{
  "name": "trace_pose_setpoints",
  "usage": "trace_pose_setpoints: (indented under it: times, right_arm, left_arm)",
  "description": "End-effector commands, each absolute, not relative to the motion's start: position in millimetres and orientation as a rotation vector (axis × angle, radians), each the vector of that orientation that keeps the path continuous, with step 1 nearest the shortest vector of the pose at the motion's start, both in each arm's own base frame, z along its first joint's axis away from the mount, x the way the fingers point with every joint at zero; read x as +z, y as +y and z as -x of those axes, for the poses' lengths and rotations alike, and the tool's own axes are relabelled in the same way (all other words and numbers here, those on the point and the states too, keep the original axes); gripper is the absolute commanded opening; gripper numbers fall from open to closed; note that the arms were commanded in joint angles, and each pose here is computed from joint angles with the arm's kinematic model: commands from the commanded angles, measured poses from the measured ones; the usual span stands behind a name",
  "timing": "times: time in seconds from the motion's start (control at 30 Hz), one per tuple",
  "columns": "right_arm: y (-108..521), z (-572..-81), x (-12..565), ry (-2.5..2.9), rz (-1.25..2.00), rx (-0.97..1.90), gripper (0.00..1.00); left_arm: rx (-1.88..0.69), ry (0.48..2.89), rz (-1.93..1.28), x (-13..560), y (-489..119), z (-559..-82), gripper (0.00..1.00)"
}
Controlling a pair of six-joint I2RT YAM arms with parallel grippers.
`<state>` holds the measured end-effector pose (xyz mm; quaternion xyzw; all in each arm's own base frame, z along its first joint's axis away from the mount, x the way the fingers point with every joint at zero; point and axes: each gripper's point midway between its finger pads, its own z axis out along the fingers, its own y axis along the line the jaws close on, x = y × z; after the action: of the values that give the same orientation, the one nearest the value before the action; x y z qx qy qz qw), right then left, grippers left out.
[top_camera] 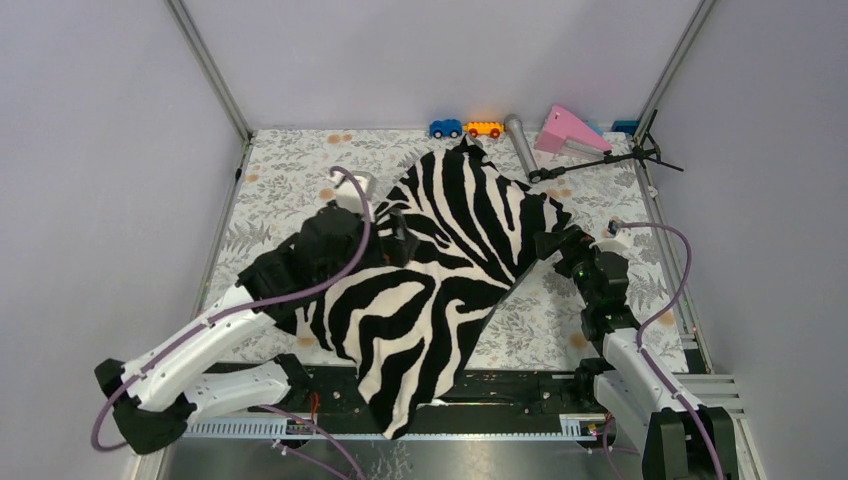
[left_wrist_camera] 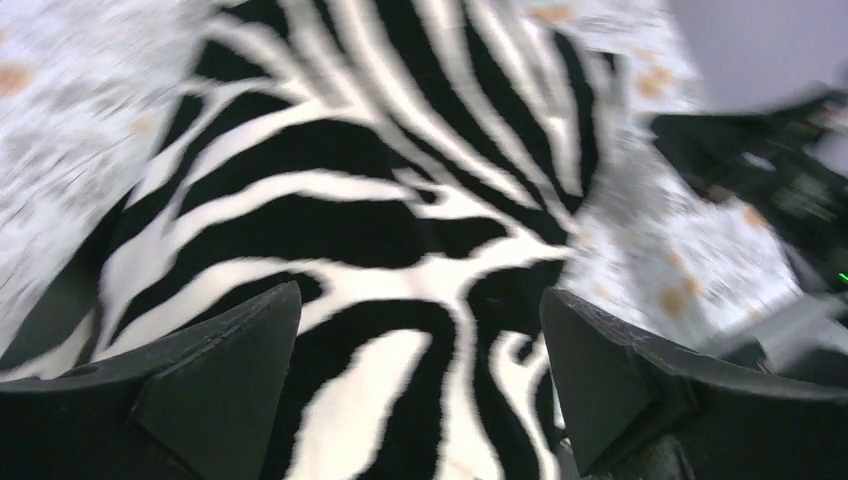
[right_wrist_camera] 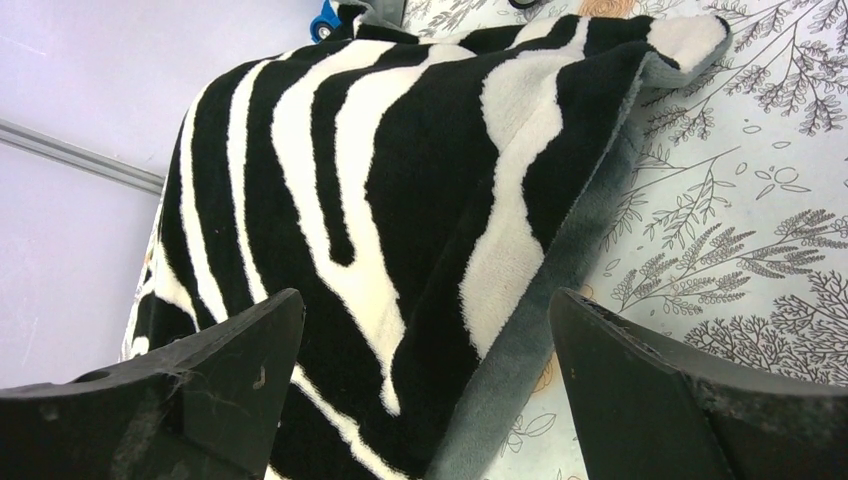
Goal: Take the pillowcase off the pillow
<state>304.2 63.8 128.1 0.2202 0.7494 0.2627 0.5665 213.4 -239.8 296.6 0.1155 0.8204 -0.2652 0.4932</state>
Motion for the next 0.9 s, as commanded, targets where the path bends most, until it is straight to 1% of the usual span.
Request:
trace_pose_setpoints:
  times: [0.0, 0.1, 0.23, 0.37, 0.53, 0.7, 0.8, 0.87]
  right_arm:
    - [63, -314, 150, 1.721, -0.485, 0.603, 0.99]
    - [64, -317, 147, 1.744, -0.49, 0.596, 1.0]
    - [67, -321, 143, 1.781, -0.482, 0.602, 1.0]
    - [71, -325, 137, 1.812, -0.476, 0.615, 0.99]
    - [91, -332, 128, 1.888, -0.422, 0.648, 0.99]
    - [138, -335, 123, 1.983, -0.222, 0.668, 1.0]
    - [166, -332, 124, 2.006, -0.108, 0.731, 1.0]
    - [177, -330, 122, 2.018, -0.066, 0.738, 1.0]
  left_arm:
    - [-0.531, 2.089, 0.054, 254, -173, -244, 0.99]
    - [-0.513, 2.11, 0.199, 234, -142, -255, 0.99]
    - [-0.516, 2.217, 0.296, 189, -131, -256, 0.99]
    - [-0.527, 2.25, 0.344, 161, -128, -257, 0.99]
    - [-0.697, 2.303, 0.29, 135, -157, -255, 0.99]
    - [-0.871, 2.355, 0.256, 114, -184, -252, 0.99]
    - [-1.0, 2.368, 0.22, 104, -205, -245, 0.94]
    - [-1.041, 2.395, 0.161, 98, -225, -239, 0.9]
